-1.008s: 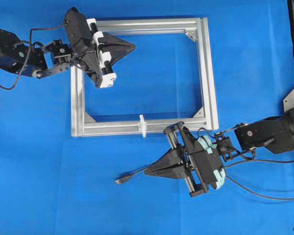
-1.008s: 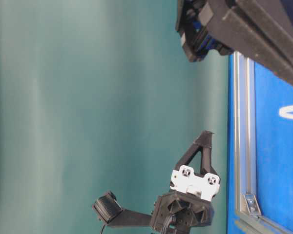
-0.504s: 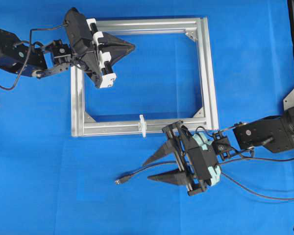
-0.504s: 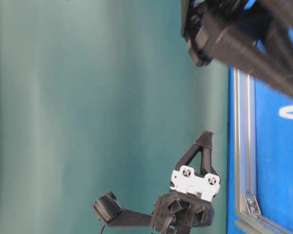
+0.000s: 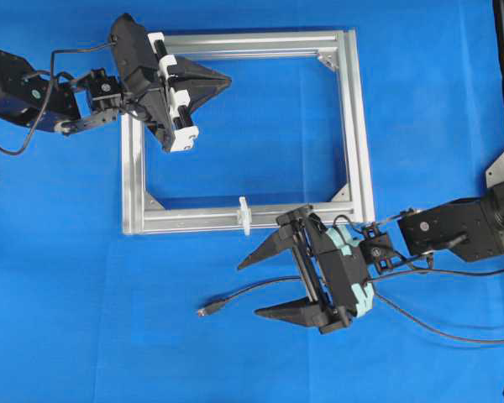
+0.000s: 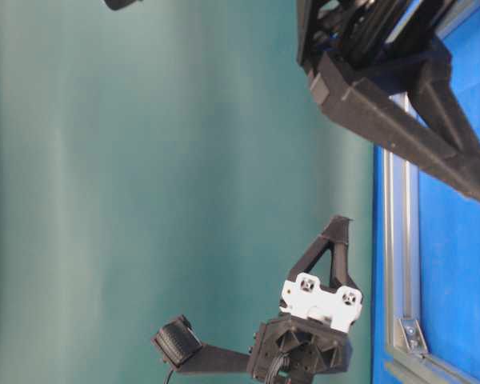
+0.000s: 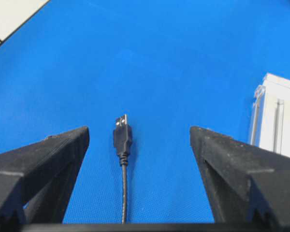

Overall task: Insert the wire through the string loop located in the center.
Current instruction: 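Lower the right gripper and close it on the cable behind the USB plug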

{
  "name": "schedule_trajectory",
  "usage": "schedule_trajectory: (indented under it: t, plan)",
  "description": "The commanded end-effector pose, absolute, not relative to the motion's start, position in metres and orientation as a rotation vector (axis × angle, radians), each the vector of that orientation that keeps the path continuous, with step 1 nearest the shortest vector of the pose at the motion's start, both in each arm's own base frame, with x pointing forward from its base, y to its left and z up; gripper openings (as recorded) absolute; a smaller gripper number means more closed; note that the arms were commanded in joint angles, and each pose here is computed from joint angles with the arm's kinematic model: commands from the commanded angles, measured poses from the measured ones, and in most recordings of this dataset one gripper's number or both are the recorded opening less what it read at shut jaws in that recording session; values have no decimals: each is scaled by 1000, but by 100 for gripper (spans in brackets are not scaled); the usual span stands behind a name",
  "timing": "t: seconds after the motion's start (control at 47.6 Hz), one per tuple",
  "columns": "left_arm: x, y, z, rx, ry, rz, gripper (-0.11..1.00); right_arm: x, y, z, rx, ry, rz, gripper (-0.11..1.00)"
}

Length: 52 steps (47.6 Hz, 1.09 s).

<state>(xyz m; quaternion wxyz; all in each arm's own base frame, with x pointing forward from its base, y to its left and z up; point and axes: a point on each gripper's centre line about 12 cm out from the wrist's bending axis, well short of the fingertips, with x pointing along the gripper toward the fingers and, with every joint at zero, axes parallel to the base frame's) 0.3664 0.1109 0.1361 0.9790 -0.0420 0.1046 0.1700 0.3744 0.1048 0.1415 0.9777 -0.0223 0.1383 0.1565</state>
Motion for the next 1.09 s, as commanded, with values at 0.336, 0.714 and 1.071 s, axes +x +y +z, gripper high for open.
schedule_trajectory:
  t: [0.336, 0.714, 1.071]
  plan:
    - [367, 110, 150, -78, 170, 337, 0, 397, 106, 120, -22, 363, 277, 82]
    - [365, 109, 148, -78, 177, 337, 0, 398, 104, 87, 6, 455, 237, 82]
    - [365, 109, 148, -80, 177, 337, 0, 398, 103, 74, 6, 484, 230, 80]
